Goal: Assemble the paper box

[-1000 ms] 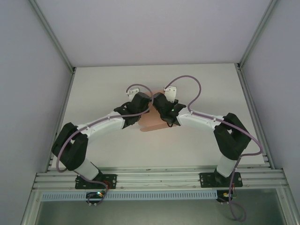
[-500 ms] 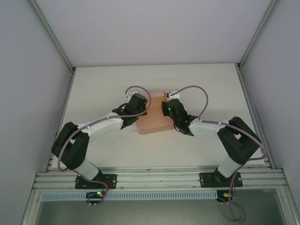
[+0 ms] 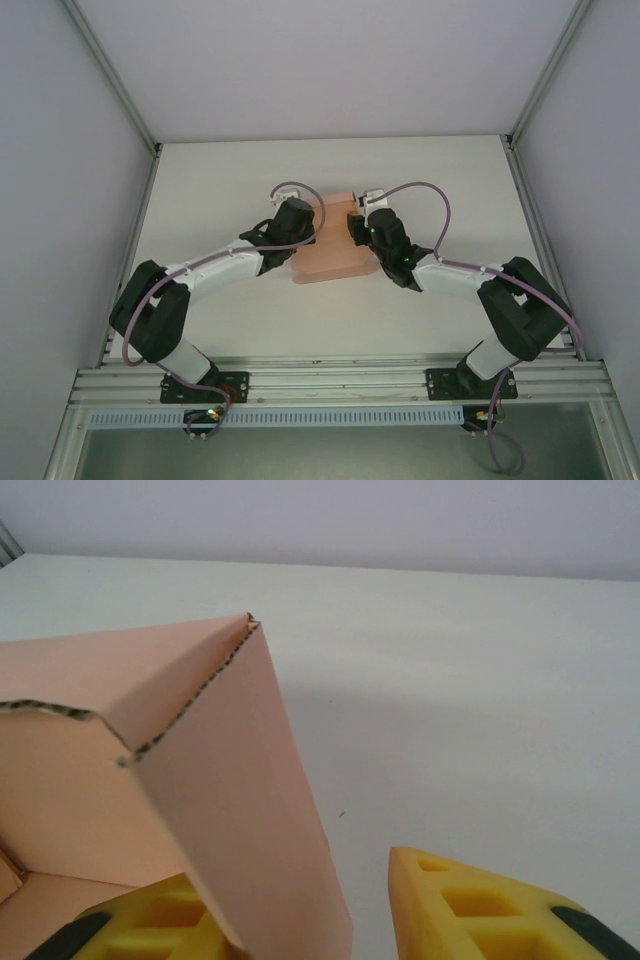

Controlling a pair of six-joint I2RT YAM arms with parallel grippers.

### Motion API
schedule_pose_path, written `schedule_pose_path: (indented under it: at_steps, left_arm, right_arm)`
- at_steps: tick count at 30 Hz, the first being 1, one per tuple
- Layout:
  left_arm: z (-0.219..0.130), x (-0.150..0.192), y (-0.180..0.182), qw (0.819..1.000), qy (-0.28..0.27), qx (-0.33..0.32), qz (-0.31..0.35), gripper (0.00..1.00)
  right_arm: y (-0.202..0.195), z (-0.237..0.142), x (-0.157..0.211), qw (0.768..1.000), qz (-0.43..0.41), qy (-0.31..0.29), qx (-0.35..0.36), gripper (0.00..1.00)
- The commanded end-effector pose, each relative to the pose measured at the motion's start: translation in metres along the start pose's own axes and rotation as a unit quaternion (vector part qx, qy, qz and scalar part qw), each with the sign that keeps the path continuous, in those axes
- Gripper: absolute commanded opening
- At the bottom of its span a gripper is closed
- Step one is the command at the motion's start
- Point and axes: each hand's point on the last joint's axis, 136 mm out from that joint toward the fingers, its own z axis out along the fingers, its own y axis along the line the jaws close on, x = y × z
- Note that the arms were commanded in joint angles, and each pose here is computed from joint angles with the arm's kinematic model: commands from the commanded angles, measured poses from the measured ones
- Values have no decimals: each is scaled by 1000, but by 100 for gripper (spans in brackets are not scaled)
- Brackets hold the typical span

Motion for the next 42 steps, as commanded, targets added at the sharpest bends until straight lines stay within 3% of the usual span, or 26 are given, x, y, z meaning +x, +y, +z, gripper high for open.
schedule_pose_path:
  at_steps: [1, 4, 10, 15, 16, 17, 20, 23, 26, 29, 31, 36, 38, 39, 42]
  left_arm:
    - [-7, -10, -4, 1000, -9, -3, 8, 0]
    - [-6, -10, -7, 1000, -6, 3, 8, 0]
    - [-1, -7, -1, 999, 7, -26, -18, 0]
    - [1, -12, 44, 987, -3, -148, -59, 0]
    - [2, -12, 51, 985, -4, -161, -69, 0]
    - [3, -12, 55, 983, -4, -164, -78, 0]
    - [3, -10, 64, 980, 0, -174, -98, 0]
    - [3, -12, 63, 979, 3, -179, -95, 0]
    - [7, -13, 53, 984, 7, -160, -80, 0]
    - [15, -17, 24, 996, 6, -83, -31, 0]
    - [14, -19, 7, 999, 4, -34, 5, 0]
    - [5, -30, 3, 1000, 2, 4, 24, 0]
    - [2, -32, 3, 999, 4, 15, 38, 0]
    - [0, -34, 3, 999, 4, 19, 50, 0]
    - [-6, -36, 6, 996, 6, 20, 84, 0]
  right_arm:
    - [-8, 0, -14, 1000, -11, -20, 22, 35]
    - [-8, 8, -10, 999, -15, -16, 27, 27]
    - [-24, 13, -5, 996, 24, -31, 81, 1]
    - [-58, -1, 1, 977, 48, -35, 204, 0]
    - [-52, 1, 7, 980, 53, -19, 192, 0]
    - [-72, -10, 3, 964, 53, -35, 259, 0]
    - [-90, -23, 8, 945, 62, -28, 320, 0]
    - [-92, -23, 9, 943, 50, -20, 328, 0]
    - [-75, -11, 6, 962, 30, -19, 270, 0]
    - [-34, 5, 3, 990, -12, -17, 137, 11]
    - [-13, 6, 2, 997, -27, -5, 75, 22]
    - [31, -12, -2, 996, -38, 31, -69, 80]
    - [44, -28, -9, 993, -31, 26, -115, 95]
    - [48, -37, -12, 991, -23, 23, -133, 100]
    - [48, -62, -23, 988, -5, 5, -156, 100]
